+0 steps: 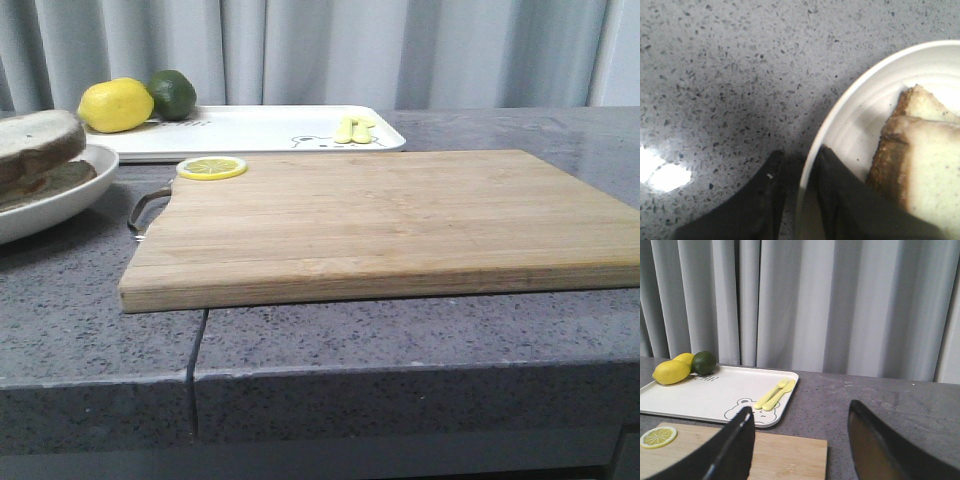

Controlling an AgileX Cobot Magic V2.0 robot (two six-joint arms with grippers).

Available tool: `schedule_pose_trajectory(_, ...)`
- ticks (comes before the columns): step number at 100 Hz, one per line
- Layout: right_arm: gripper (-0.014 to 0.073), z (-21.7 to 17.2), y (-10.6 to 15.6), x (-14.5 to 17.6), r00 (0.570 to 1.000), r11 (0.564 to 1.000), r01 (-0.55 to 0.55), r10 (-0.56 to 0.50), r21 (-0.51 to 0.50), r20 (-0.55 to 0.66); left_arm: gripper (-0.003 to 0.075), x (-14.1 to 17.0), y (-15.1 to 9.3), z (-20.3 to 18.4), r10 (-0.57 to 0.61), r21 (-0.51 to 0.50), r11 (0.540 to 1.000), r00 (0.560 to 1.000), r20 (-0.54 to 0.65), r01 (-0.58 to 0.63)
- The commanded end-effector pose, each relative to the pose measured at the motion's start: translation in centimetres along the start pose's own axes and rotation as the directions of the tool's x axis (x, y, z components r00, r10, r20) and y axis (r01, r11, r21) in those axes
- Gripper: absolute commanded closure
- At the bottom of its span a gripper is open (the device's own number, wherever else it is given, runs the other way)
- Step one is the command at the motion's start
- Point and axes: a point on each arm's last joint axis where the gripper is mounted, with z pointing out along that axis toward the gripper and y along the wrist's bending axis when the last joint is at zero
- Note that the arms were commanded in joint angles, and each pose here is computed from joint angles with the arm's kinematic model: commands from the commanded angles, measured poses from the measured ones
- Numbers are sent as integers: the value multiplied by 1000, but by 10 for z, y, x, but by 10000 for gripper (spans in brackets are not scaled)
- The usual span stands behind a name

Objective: Place bread and move sandwich to tray
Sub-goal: 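Grasp the rim of the white sandwich plate with the left gripper, then lift the plate and carry it over the white tray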

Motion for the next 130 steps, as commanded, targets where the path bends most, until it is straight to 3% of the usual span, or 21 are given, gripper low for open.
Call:
schedule_pose_trajectory(1, 169, -1, 0, -11, 998, 1000, 31, -31, -5, 49, 657, -5, -2, -6, 0, 9, 1000, 1000, 25, -1)
schedule_pose_trajectory(20, 169, -1, 0, -11, 998, 1000, 31, -31, -5, 49, 740, -5, -2, -6, -6, 13, 1000, 1000, 23, 6)
schedule_pose_trajectory(63, 169, -1, 0, -11, 998, 1000, 31, -31, -5, 49, 739, -4, -6, -10, -59, 53, 997, 998, 24, 57)
schedule_pose_trajectory(130, 171, -1, 0, -11, 998, 1000, 30, -30, -5, 49, 739, -29, -40, -72, -146, 293, 950, 983, 112, 108)
